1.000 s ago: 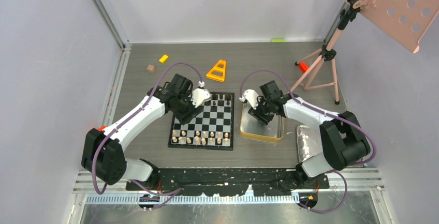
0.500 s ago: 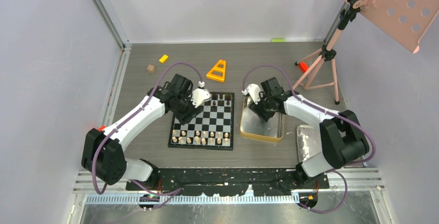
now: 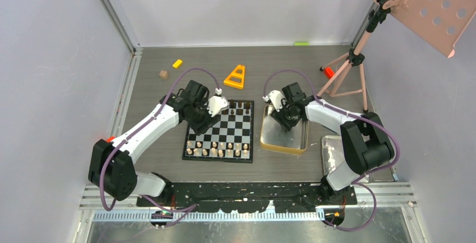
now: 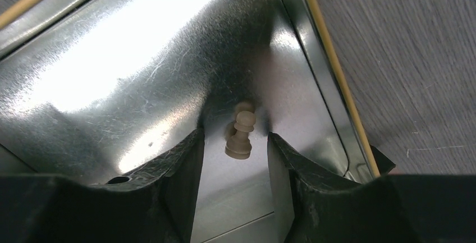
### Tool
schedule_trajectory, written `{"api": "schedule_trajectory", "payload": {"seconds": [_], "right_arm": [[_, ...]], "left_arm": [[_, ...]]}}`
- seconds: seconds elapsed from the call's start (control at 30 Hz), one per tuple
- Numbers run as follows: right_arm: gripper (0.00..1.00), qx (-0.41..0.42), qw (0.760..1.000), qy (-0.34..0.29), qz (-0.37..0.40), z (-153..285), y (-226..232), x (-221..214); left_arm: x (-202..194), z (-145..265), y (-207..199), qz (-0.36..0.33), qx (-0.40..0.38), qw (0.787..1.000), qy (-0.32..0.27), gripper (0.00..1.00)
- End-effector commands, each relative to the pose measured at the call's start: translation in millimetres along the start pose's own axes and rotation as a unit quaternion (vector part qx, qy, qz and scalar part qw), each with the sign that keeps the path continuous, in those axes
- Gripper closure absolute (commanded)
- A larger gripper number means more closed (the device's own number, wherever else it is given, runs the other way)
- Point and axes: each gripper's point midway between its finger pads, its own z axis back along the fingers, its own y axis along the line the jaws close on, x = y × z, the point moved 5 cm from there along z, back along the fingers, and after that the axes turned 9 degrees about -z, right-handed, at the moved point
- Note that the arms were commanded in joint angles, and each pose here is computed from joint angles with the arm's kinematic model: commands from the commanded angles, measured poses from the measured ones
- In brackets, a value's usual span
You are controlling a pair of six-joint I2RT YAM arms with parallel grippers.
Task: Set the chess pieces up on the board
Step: Pick up the chess piece from the storage box.
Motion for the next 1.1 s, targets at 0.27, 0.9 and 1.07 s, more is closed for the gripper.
{"api": "schedule_trajectory", "payload": {"seconds": [0.27, 0.9, 1.07], "right_arm": [[0.54, -0.015, 1.000, -0.001, -0.014, 5.7, -10.5, 1.6], [0.74, 0.000, 1.000, 0.012, -0.020, 3.6, -11.3, -1.1], [0.86, 0.002, 1.000, 0.002, -0.017, 17.3, -13.1, 10.4]], "left_arm": [[6.4, 4.6, 3.5, -0.014, 0.013, 1.000, -0.021, 0.44], [11.3, 7.4, 5.4, -0.010, 0.018, 0.999, -0.033, 0.44], [22.9, 13.9, 12.1, -0.003, 0.038, 0.997, -0.061, 0.38]]}}
